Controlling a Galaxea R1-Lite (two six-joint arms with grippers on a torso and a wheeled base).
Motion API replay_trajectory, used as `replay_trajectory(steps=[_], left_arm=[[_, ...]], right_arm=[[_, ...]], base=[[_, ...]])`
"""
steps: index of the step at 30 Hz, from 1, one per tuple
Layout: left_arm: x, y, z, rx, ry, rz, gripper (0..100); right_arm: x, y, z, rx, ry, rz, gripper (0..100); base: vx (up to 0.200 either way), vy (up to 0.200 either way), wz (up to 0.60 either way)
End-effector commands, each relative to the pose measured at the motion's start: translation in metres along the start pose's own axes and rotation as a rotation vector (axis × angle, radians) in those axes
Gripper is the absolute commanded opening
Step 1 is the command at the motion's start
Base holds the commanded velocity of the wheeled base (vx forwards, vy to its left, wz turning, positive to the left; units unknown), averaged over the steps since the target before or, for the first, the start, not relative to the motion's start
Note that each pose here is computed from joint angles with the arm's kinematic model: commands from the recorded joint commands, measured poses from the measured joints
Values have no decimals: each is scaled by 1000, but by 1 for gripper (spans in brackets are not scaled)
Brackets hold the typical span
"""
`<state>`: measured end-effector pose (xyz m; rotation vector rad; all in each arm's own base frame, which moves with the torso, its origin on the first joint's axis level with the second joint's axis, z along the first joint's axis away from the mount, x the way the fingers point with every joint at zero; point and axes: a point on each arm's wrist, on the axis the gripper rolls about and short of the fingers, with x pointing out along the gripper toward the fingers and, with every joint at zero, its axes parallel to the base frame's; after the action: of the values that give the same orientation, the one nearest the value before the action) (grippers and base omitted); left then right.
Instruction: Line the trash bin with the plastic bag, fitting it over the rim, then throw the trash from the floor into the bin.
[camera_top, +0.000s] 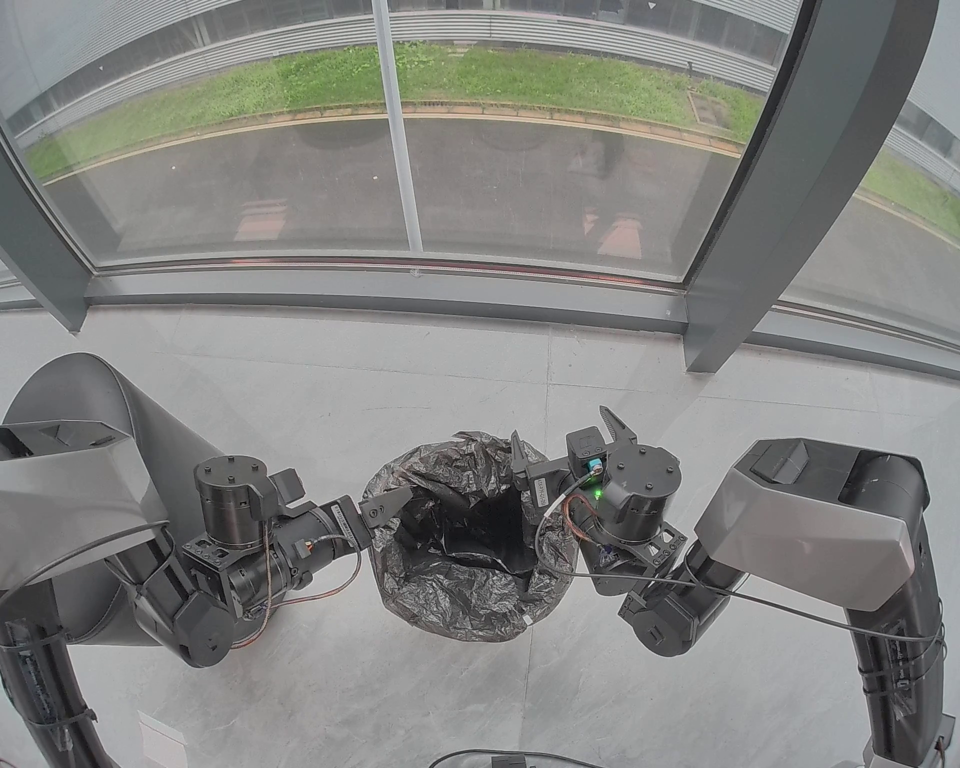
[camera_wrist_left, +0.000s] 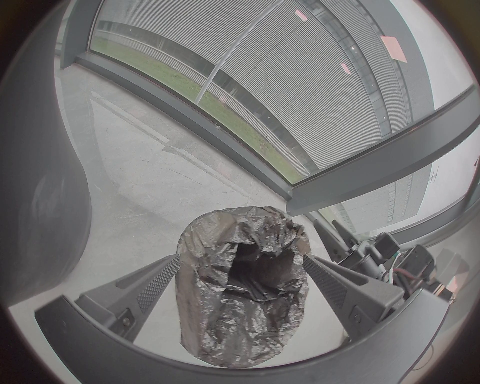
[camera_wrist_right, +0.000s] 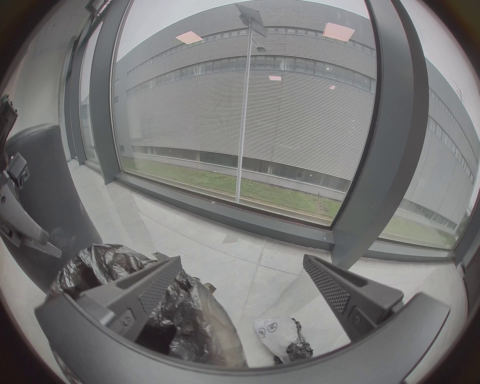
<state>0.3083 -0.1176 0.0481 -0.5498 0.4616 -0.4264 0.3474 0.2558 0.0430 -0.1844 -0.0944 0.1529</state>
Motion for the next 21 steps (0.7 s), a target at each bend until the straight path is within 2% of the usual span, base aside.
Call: replay_trajectory(steps=[1,5,6,7,12,15,16,17,21], left_arm=[[-24,-28,15,-38,-50,-87,100],[-39,-48,19,-65,-43,-173,100],[-39,-48,19,-65,-43,-173,100],[-46,-55,17,-71,-21,-208,100],[-52,-65,9,-67,9,-235,100],[-49,-67,1,-30,23,-222,100],[-49,-67,1,-25,21,-219,100],[-47,-65,-2,-1,31,-188,100],[-41,-67,-11,70,27,-81,100]], right_arm=[[-7,8,14,51,-18,26,100],[-9,8,27,108,9,40,100],[-9,8,27,108,9,40,100],[-12,4,42,163,19,45,100],[-18,-2,60,242,117,54,100],[-31,-12,65,253,349,52,100],[-32,-13,66,253,365,54,100],[-38,-17,69,278,450,57,100],[-43,-25,86,400,535,111,100]], base=[[0,0,0],[0,0,0],[0,0,0],[0,0,0],[0,0,0],[0,0,0],[0,0,0],[0,0,0],[0,0,0]])
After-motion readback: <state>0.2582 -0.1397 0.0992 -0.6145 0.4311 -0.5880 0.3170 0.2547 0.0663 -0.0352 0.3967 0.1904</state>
